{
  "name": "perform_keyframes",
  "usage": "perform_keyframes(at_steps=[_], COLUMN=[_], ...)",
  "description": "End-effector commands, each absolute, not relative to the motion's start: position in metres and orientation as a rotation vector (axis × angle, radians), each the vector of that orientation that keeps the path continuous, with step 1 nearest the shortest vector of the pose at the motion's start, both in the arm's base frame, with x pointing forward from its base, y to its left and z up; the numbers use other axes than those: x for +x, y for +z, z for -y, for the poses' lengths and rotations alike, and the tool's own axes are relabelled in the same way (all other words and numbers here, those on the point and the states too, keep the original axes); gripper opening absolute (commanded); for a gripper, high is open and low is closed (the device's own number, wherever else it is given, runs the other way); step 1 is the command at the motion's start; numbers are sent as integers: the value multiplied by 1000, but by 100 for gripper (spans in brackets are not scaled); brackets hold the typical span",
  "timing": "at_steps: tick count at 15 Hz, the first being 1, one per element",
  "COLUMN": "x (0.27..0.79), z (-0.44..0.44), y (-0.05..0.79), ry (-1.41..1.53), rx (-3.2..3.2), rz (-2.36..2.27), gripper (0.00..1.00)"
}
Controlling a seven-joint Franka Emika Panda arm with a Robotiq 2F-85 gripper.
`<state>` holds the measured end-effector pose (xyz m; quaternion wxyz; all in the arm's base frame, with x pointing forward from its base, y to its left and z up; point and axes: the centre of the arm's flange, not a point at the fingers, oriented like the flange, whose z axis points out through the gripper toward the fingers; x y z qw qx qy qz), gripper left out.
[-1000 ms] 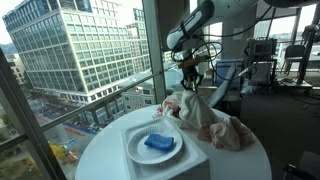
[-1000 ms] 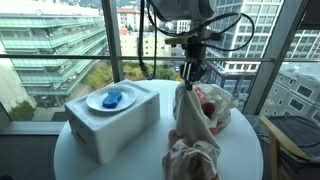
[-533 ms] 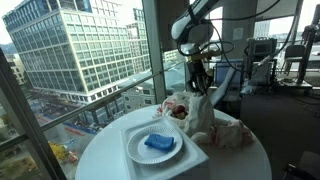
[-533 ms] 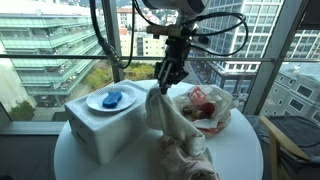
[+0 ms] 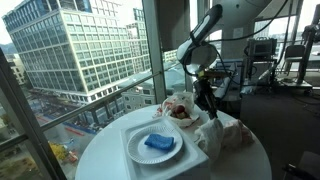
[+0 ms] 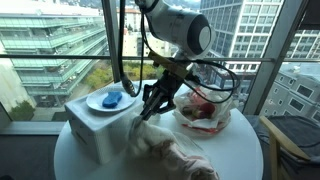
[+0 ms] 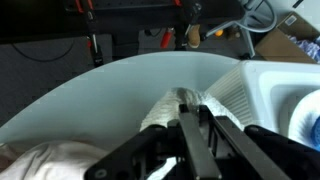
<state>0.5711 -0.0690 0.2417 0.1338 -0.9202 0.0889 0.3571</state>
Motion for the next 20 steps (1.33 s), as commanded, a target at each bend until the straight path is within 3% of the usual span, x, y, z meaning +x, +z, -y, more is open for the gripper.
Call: perform_keyframes(at_steps=[1,8,15,20], x=[570,556,568,547], z=[81,116,166,203], y=[228,204,148,137], ry=[1178,1230,954,781], rx=[-2467,-2460,-2620,-2547], rz=[-198,-505,-998,-1355], gripper=[48,99,100,100])
